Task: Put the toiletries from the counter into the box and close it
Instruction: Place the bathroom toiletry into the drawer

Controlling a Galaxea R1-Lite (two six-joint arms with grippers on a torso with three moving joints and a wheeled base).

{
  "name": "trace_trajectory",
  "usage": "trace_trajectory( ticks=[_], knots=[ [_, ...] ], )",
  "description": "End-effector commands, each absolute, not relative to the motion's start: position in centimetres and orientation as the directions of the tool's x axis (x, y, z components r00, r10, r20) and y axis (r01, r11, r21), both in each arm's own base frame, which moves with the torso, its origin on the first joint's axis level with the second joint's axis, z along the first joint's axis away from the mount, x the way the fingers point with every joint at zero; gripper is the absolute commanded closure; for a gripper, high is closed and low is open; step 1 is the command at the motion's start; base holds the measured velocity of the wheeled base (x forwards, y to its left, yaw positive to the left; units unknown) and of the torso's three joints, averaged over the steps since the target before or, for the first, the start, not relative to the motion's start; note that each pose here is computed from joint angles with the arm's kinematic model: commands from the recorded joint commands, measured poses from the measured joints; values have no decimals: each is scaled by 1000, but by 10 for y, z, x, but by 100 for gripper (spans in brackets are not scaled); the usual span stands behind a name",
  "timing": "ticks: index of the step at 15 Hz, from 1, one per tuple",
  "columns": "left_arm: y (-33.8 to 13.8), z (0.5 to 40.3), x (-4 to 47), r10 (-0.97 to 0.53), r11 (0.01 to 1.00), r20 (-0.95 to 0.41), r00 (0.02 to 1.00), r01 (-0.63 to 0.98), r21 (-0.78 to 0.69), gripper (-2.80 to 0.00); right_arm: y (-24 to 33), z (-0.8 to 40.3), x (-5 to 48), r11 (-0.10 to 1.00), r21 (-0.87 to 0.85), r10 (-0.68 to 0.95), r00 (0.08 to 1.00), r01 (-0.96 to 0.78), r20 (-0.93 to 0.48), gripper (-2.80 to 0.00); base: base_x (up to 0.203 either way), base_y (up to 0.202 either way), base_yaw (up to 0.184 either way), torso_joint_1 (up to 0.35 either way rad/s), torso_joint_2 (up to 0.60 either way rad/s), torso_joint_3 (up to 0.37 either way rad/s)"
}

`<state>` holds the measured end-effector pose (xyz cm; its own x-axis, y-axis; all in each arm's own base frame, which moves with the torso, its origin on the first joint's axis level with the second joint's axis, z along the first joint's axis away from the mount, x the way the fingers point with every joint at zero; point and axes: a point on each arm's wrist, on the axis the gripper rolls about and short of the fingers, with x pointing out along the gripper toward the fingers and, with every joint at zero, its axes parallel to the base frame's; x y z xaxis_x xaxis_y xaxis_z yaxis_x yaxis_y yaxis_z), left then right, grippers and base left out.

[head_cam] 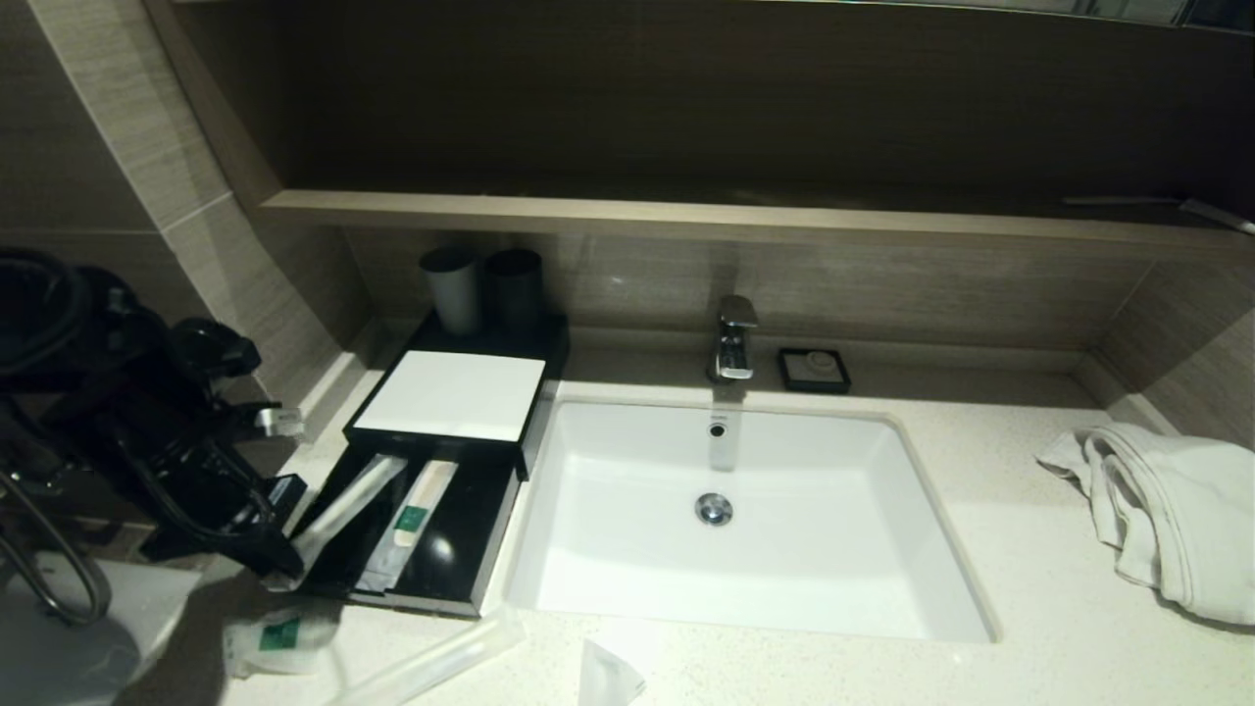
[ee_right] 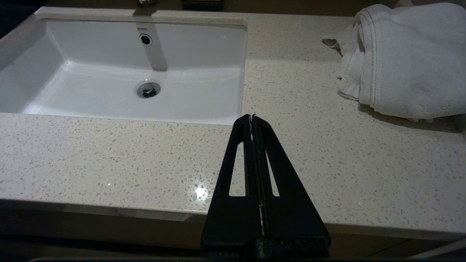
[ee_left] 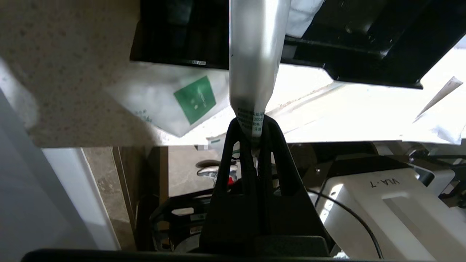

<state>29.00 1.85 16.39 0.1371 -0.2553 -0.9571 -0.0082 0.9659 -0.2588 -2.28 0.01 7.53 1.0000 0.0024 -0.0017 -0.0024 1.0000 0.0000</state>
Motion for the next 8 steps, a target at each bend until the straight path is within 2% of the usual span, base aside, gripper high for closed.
trace_trajectory(
  ticks=[1,8],
  knots=[
    [15,160,294,-258,965,-956,137,-7,-261,0,0,75,-23,1000,0,3,1000,-3,-2,0,0,0,0,0,0,0],
    [7,152,309,-257,966,-947,193,27,-257,0,0,75,-23,1000,0,3,1000,-3,-2,0,0,0,0,0,0,0]
  ],
)
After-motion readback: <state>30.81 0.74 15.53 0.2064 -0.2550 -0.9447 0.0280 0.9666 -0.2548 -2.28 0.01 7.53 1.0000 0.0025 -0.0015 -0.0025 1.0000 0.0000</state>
